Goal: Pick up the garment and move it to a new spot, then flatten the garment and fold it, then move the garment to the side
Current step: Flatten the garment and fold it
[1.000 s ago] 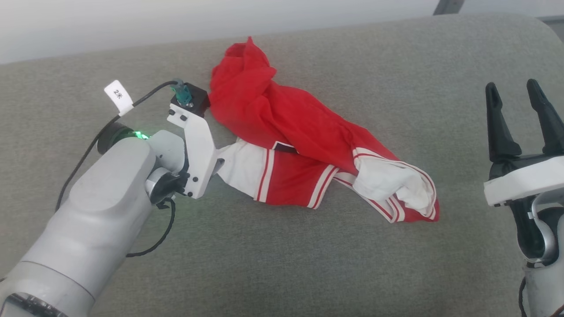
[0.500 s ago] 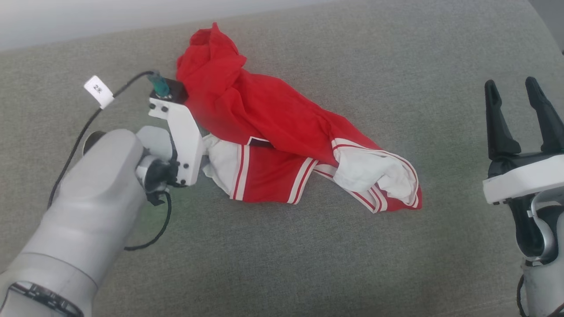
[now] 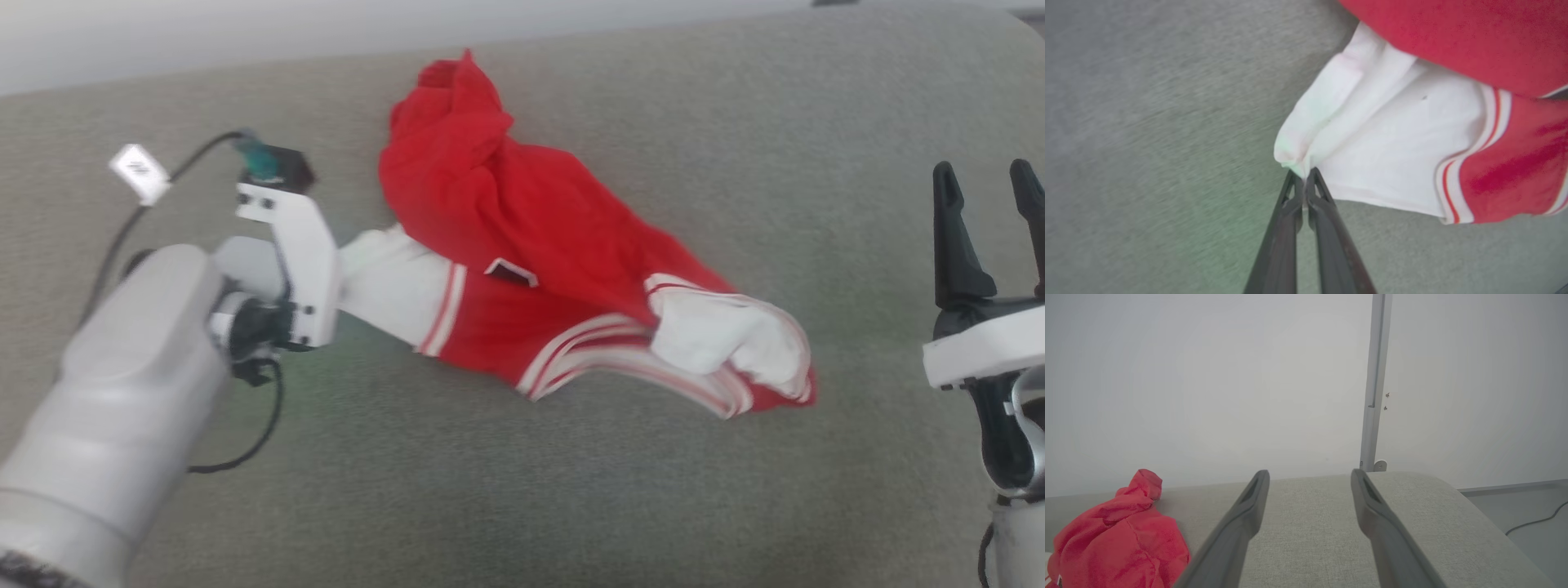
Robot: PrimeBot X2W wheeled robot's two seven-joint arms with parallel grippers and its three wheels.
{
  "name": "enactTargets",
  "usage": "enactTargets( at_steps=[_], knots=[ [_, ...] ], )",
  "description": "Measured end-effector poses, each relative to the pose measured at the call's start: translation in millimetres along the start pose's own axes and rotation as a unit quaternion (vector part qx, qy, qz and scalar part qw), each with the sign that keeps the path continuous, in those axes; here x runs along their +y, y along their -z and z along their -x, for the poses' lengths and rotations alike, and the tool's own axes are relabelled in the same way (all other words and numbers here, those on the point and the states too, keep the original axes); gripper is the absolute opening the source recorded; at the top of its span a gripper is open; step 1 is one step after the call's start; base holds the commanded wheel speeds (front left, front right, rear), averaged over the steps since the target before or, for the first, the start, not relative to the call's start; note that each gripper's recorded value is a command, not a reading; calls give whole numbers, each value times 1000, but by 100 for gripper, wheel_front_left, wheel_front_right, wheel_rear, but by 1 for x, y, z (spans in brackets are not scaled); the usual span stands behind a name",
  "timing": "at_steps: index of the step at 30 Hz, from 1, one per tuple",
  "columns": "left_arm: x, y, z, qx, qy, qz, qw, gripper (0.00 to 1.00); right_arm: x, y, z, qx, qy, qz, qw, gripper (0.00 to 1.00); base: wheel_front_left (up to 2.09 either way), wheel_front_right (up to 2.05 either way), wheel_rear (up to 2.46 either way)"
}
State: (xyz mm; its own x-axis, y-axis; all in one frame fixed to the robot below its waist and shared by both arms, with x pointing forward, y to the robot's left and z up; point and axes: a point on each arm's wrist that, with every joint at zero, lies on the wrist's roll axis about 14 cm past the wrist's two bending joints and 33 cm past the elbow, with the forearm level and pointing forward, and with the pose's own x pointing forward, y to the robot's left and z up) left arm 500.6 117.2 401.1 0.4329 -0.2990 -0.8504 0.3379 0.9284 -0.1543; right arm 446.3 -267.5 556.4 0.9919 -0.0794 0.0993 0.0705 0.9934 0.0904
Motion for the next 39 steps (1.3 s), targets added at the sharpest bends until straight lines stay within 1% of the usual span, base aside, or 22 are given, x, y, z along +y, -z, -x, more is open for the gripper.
enactTargets(
  at_steps=[5,10,11,17,21,24,25,26,27,28,34,37,39],
  knots=[
    [33,5,35,-24,-39,26,999,0,12,-1,-1,0,-13,-7,1000,100,0,0,0],
    [72,44,66,2,-95,60,994,0,24,-6,0,-4,-27,-12,1000,100,0,0,0],
    [76,50,71,4,-100,66,993,0,24,-6,0,-4,-28,-12,1000,100,0,0,0],
    [82,91,77,26,-116,104,987,0,26,0,7,9,-31,-15,999,100,0,0,0],
    [71,113,72,43,-104,125,986,0,26,-1,10,11,-32,-15,999,100,0,0,0],
    [63,121,69,45,-95,133,986,0,30,1,12,16,-39,-17,999,100,0,0,0],
    [62,120,68,38,-93,135,986,25,33,1,12,18,-43,-19,999,100,0,0,0],
    [61,119,68,33,-92,138,986,42,35,2,13,21,-46,-19,999,100,0,0,0],
    [60,118,69,27,-91,137,986,67,37,3,13,24,-51,-18,998,100,0,0,0],
    [60,114,70,15,-91,137,986,100,40,5,13,28,-57,-18,998,100,0,0,0],
    [69,88,85,-75,-107,125,984,100,73,23,16,76,-114,-27,990,100,0,0,0],
    [73,73,97,-133,-116,115,978,100,94,36,20,111,-152,-29,982,100,0,0,0],
    [77,64,106,-178,-126,102,971,100,109,47,25,143,-180,-30,973,100,0,0,0]
  ],
)
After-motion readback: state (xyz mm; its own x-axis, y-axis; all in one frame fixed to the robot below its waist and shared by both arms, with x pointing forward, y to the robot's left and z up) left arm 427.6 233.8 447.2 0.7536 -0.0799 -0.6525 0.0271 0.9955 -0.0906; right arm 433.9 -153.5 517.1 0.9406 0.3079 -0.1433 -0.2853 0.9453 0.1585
